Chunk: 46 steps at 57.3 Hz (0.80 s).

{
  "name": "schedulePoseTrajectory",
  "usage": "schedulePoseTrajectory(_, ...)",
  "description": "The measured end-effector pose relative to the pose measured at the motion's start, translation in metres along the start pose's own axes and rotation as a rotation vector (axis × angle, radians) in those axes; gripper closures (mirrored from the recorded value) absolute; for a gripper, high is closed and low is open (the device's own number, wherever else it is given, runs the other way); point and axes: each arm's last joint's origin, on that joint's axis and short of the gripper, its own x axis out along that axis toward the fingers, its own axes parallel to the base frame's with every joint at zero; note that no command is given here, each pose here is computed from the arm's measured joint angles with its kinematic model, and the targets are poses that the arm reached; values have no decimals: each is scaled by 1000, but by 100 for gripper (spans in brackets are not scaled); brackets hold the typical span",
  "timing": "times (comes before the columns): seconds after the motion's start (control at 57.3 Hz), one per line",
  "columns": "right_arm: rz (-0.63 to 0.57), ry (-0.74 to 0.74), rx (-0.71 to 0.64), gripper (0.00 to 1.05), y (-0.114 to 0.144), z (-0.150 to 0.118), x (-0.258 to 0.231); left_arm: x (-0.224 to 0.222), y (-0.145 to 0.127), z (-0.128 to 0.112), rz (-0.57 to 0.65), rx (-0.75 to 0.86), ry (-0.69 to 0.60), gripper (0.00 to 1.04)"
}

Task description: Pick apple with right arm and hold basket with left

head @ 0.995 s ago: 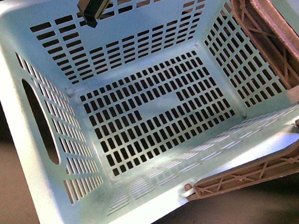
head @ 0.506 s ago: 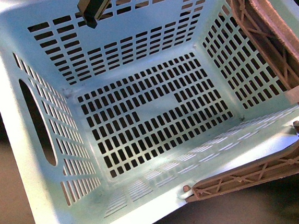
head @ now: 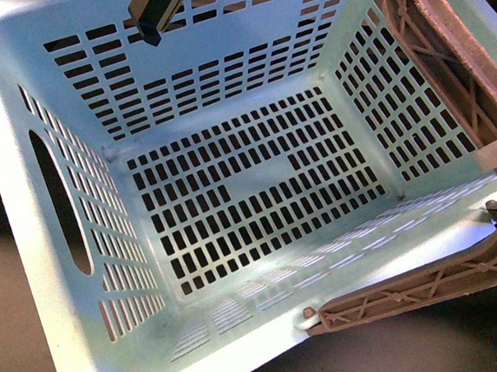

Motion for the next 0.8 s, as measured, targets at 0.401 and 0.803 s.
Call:
schedulePoseTrajectory(0.401,34,5,-37,32,-12,-10,-14,0,0,0,1,0,-2,98)
schedulePoseTrajectory(0.803,215,-106,-151,33,-17,4,-103,0,0,0,0,0,0,98)
